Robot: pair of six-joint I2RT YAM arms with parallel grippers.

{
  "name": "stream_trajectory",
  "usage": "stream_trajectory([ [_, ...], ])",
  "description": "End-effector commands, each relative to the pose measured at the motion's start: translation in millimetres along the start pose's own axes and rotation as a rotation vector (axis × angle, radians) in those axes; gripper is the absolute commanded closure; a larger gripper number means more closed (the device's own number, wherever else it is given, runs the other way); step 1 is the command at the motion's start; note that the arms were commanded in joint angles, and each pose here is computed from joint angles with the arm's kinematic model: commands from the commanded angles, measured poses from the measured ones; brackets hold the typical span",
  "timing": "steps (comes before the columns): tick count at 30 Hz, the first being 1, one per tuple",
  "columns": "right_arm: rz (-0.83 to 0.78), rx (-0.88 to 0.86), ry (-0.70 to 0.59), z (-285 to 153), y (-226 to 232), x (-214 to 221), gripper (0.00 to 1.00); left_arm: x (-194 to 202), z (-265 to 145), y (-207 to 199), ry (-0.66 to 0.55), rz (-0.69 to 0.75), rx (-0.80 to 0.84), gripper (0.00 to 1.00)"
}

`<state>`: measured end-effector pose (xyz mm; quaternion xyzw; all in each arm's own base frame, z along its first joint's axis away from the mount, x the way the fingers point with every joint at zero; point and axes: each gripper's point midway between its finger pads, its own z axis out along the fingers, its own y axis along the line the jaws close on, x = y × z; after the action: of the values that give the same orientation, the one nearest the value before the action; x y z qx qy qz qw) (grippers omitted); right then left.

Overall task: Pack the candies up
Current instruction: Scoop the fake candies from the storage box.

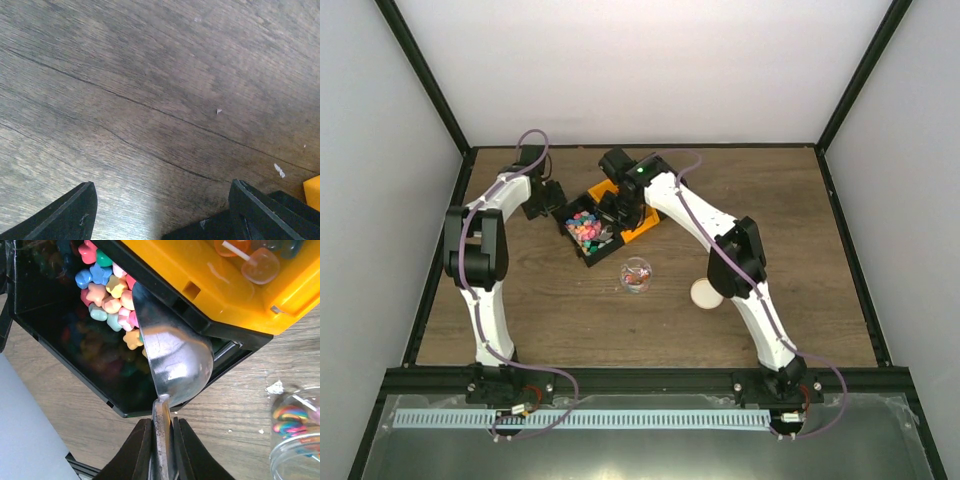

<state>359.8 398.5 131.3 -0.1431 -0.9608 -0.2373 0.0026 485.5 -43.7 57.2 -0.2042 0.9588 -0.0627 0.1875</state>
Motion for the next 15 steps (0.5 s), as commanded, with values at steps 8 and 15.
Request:
stream_trajectory([
  [8, 0.031, 0.145, 0.055, 43.2, -35.1, 9.3, 0.99, 13.5, 6.7, 0.3, 0.038, 0.005, -0.008, 0.26],
  [15, 0.021, 0.123, 0.034, -5.6, -22.9, 22.2, 0.99, 15.0, 12.5, 2.2, 0.046, 0.001, -0.019, 0.26],
])
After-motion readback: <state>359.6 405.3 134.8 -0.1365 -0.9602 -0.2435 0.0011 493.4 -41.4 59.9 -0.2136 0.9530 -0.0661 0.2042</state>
